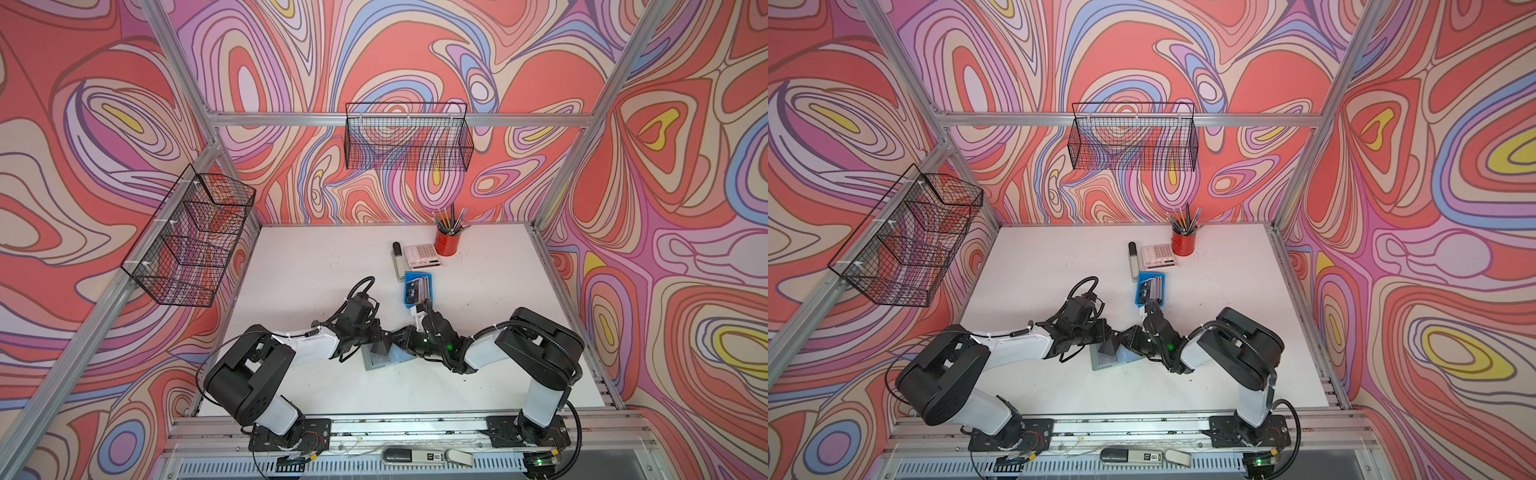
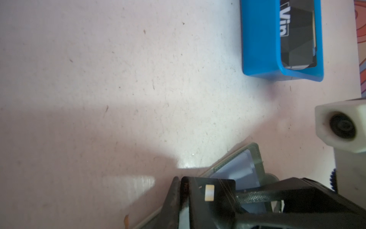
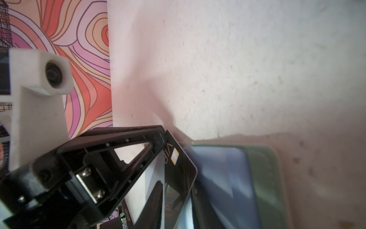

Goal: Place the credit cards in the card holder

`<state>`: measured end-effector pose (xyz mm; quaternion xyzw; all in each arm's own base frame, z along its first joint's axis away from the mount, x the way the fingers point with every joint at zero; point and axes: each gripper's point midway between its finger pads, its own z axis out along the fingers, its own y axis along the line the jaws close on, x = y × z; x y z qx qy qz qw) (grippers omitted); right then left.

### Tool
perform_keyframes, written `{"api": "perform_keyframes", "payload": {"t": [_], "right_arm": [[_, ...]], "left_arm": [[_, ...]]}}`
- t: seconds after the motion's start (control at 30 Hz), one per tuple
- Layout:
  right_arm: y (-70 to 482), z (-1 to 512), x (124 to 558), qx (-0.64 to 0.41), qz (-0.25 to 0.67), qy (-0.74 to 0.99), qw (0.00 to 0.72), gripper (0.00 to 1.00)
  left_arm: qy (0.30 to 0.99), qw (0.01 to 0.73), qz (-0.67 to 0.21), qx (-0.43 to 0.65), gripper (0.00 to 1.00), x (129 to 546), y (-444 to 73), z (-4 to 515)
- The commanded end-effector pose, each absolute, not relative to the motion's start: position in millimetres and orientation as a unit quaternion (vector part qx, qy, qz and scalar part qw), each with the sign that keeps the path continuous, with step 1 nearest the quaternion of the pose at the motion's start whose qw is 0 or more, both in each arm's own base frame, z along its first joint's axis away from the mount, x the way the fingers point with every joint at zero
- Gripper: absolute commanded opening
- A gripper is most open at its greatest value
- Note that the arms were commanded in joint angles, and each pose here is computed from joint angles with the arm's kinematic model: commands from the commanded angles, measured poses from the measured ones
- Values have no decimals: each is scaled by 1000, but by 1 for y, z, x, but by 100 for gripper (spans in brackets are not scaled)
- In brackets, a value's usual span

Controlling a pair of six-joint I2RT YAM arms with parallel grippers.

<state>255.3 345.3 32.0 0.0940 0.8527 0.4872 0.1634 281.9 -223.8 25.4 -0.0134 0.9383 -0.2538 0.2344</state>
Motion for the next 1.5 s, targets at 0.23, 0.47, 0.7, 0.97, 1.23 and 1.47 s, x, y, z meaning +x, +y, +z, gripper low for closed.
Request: {"api": "perform_keyframes", "payload": {"t": [0.23, 0.47, 0.7, 0.97, 1.23, 1.47], "right_arm": [[344, 26, 254, 113, 491, 850, 151, 3], [345, 29, 255, 116, 498, 845, 153, 0], [336, 30, 256, 78, 458, 871, 158, 0], [336, 21, 235, 10, 450, 884, 125, 0], [341, 17, 224, -18, 455, 885, 100, 0], [343, 16, 225, -32, 450, 887, 97, 0]], "left_arm": [[937, 231, -263, -11, 12, 273, -223, 24], [933, 248, -260, -11, 18, 274, -219, 38], [928, 285, -237, -41, 43, 263, -191, 72], [935, 247, -242, -82, 45, 217, -163, 51], [927, 221, -291, -82, 42, 198, -171, 34], [922, 211, -319, -62, 35, 202, -190, 29]]}}
